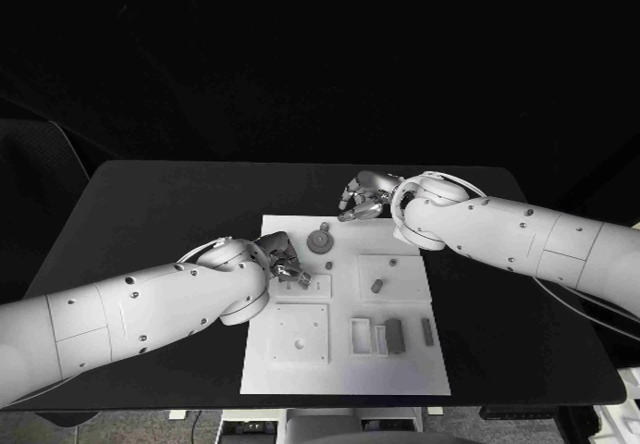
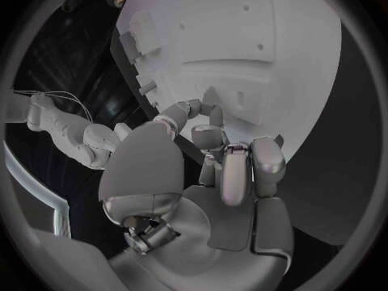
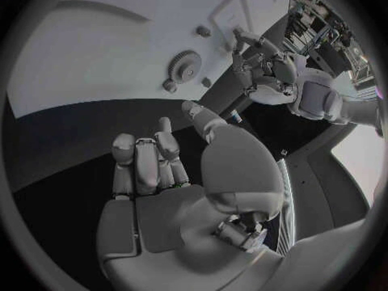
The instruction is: Assemble the parts on the task board
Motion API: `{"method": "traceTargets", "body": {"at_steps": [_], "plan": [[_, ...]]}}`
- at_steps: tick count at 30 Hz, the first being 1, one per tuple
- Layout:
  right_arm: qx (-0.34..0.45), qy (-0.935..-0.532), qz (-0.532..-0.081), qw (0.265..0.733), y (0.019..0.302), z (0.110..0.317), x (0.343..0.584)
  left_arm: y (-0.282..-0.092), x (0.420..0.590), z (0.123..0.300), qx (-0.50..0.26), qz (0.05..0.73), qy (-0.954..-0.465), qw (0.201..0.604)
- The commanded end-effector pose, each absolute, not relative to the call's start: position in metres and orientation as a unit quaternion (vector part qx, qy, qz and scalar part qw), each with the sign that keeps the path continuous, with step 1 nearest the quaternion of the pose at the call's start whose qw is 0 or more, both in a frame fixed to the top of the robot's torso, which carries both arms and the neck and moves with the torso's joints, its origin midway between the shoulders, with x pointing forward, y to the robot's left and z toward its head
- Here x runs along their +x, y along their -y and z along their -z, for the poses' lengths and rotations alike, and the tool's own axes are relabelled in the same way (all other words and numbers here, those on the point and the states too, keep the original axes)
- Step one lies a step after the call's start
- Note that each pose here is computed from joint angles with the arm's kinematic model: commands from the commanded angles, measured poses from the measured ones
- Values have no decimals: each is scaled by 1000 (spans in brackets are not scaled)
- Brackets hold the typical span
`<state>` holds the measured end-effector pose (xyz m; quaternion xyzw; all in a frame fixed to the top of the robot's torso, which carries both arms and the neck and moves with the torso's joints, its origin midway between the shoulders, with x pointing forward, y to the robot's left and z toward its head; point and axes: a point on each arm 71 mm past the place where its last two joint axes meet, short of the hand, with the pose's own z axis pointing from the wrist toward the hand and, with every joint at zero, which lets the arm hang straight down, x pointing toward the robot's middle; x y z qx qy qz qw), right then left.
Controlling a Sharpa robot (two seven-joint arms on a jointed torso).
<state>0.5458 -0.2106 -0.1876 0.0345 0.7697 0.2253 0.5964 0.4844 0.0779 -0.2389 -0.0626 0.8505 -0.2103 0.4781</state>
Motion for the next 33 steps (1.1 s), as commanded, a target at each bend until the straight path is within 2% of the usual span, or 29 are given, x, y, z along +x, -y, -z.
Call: {"method": "traceTargets", "body": {"at_steps": [1, 33], "plan": [[29, -773, -225, 593, 210, 188, 545, -76, 483, 240, -50, 207, -857, 468], [29, -773, -225, 593, 210, 188, 545, -72, 485, 242, -50, 208, -854, 475]]}}
